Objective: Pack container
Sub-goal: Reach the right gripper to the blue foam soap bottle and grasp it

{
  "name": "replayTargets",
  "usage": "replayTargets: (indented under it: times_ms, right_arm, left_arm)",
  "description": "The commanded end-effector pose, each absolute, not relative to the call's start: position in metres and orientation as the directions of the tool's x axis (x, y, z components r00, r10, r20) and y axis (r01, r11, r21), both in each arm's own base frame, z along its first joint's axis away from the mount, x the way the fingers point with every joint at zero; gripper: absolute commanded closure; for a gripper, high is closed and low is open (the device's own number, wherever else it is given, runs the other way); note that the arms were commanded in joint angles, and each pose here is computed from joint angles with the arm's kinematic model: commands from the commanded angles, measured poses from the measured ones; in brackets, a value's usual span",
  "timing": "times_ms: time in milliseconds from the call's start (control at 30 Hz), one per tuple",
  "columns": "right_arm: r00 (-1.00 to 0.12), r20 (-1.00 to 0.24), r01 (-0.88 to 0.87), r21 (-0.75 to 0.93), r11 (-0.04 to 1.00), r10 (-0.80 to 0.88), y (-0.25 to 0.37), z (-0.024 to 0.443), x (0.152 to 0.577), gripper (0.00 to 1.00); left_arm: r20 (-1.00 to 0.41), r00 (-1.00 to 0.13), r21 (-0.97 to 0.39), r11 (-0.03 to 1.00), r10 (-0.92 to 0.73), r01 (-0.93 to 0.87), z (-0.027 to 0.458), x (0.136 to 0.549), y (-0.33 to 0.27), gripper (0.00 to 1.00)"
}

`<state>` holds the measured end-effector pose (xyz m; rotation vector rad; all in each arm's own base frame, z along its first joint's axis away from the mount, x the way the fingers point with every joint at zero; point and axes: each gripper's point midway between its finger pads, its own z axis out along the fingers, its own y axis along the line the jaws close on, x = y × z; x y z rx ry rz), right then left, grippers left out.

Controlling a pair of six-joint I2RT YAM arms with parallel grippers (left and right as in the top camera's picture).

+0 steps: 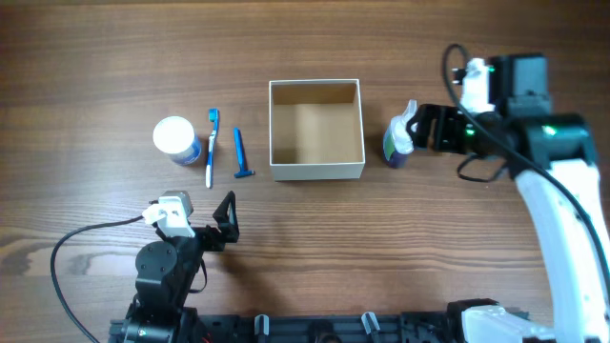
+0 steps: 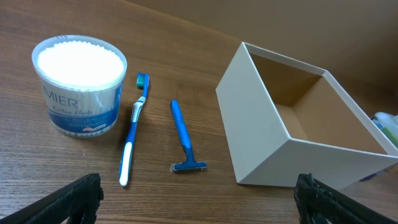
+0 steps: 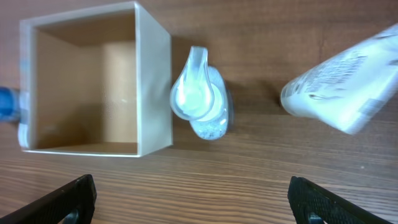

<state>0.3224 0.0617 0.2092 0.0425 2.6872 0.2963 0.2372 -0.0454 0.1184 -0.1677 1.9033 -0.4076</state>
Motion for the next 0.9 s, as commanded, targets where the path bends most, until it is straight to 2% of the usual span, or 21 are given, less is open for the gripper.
replayTargets:
  times_ms: [0,67,300,400,467,567,600,633,733,800,867]
  right_arm:
    - [-0.916,-0.402,0.004,0.029,1.0,0.016,0.058,0.188,0.336,0.0]
    - [-0.924,-0.381,0.046,-0.033,0.998,0.03,0.055,0.172,0.346,0.0]
    - [-0.948,-0.314,0.067,-0.037,0.997,0.052,0.064,0.114,0.378,0.04]
    - [-0.956,-0.29,0.052,0.011,0.999,0.053,0.074,0.104,0.38,0.23]
    - [-0.956,-0.284,0.074,0.019,0.997,0.076,0.074,0.104,0.379,0.28]
    - [-0.958,-0.276,0.073,0.017,0.997,0.075,0.074,0.103,0.376,0.41]
    - [-0.961,-0.267,0.068,0.023,0.997,0.072,0.076,0.103,0.374,0.5]
    - [-0.963,-0.262,0.062,0.026,0.998,0.067,0.078,0.103,0.373,0.53]
    - [-0.965,-0.258,0.05,0.025,0.998,0.055,0.082,0.102,0.371,0.73]
    - [-0.964,-0.261,0.046,0.025,0.999,0.051,0.084,0.105,0.37,0.78]
    - [-0.956,-0.288,0.048,0.022,0.999,0.052,0.082,0.114,0.37,0.78]
  left_arm:
    - [-0.881,-0.357,-0.358,0.931,-0.31,0.074,0.118,0.238,-0.044,0.0]
    - [-0.881,-0.357,-0.358,0.931,-0.31,0.074,0.118,0.238,-0.044,0.0]
    - [-0.881,-0.357,-0.358,0.931,-0.31,0.074,0.118,0.238,-0.044,0.0]
    - [-0.881,-0.357,-0.358,0.931,-0.31,0.074,0.118,0.238,-0.044,0.0]
    - [-0.881,-0.357,-0.358,0.931,-0.31,0.074,0.118,0.238,-0.044,0.0]
    - [-0.881,-0.357,-0.358,0.931,-0.31,0.074,0.118,0.238,-0.044,0.0]
    - [-0.881,-0.357,-0.358,0.931,-0.31,0.074,0.118,0.238,-0.044,0.0]
    - [-0.881,-0.357,-0.358,0.931,-0.31,0.074,0.118,0.238,-0.044,0.0]
    - [-0.881,-0.357,-0.358,0.931,-0.31,0.074,0.118,0.238,-0.044,0.0]
    - [-0.881,-0.357,-0.358,0.931,-0.31,0.074,0.118,0.238,-0.044,0.0]
    - [-0.881,-0.357,-0.358,0.931,-0.31,0.074,0.118,0.238,-0.044,0.0]
